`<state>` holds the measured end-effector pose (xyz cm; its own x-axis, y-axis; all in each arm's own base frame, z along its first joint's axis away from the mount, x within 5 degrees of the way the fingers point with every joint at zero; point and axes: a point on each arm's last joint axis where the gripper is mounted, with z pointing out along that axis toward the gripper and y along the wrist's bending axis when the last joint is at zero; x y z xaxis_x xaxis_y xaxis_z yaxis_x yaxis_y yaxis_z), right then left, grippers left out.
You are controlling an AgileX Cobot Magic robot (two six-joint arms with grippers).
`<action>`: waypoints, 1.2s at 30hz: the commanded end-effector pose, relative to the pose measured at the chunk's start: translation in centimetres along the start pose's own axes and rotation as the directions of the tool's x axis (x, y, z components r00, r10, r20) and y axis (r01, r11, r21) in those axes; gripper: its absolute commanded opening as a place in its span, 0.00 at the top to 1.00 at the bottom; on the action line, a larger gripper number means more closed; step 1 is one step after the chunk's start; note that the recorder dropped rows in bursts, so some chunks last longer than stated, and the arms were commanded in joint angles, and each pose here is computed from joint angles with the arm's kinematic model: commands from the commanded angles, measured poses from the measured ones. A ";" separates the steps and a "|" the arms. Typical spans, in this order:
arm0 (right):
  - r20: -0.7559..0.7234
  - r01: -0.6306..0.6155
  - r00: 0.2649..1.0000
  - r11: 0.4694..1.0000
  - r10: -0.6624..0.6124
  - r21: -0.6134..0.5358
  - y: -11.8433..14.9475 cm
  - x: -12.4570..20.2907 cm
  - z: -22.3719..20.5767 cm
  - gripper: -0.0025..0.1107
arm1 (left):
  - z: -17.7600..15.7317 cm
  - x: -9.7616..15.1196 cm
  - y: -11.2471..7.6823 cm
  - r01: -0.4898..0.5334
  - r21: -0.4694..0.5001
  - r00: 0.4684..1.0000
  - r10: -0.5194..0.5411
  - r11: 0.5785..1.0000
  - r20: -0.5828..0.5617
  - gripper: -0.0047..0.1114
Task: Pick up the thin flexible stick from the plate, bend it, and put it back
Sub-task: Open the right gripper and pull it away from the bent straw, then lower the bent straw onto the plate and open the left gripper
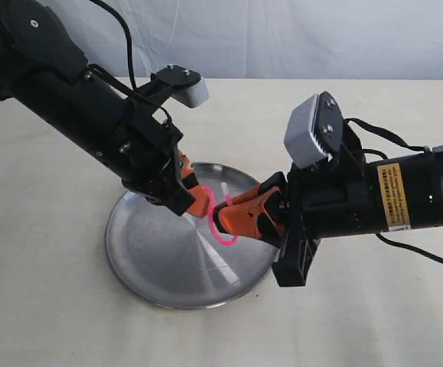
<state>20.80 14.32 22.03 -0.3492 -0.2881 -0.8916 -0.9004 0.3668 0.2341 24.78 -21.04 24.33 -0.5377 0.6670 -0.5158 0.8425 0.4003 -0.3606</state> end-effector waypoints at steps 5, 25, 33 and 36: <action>0.043 -0.337 0.941 0.941 0.336 0.021 0.0 -0.6 0.0 0.99 | 0.0 -0.4 1.2 0.013 -0.084 0.999 -0.010 0.996 0.039 0.96; 0.112 -0.524 0.851 0.810 0.514 0.264 -2.3 0.2 -0.4 0.39 | -0.1 0.8 2.2 0.035 -0.193 0.996 -0.051 0.981 -0.077 0.96; 0.238 -0.515 0.855 0.698 0.461 0.497 -3.9 -1.4 -2.6 0.39 | 0.1 1.4 3.4 0.086 -0.318 0.992 -0.111 0.944 -0.060 0.96; 0.275 -0.501 0.864 0.669 0.421 0.550 -4.2 -2.3 -3.5 0.39 | 0.2 1.2 3.4 0.106 -0.311 0.992 -0.123 0.944 -0.037 0.96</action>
<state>24.20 10.93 23.46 -0.6466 0.1269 -0.7522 -0.3246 0.8466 0.4218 26.83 -18.91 22.66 -0.6176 0.6572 -0.4321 0.7663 0.6265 -0.1424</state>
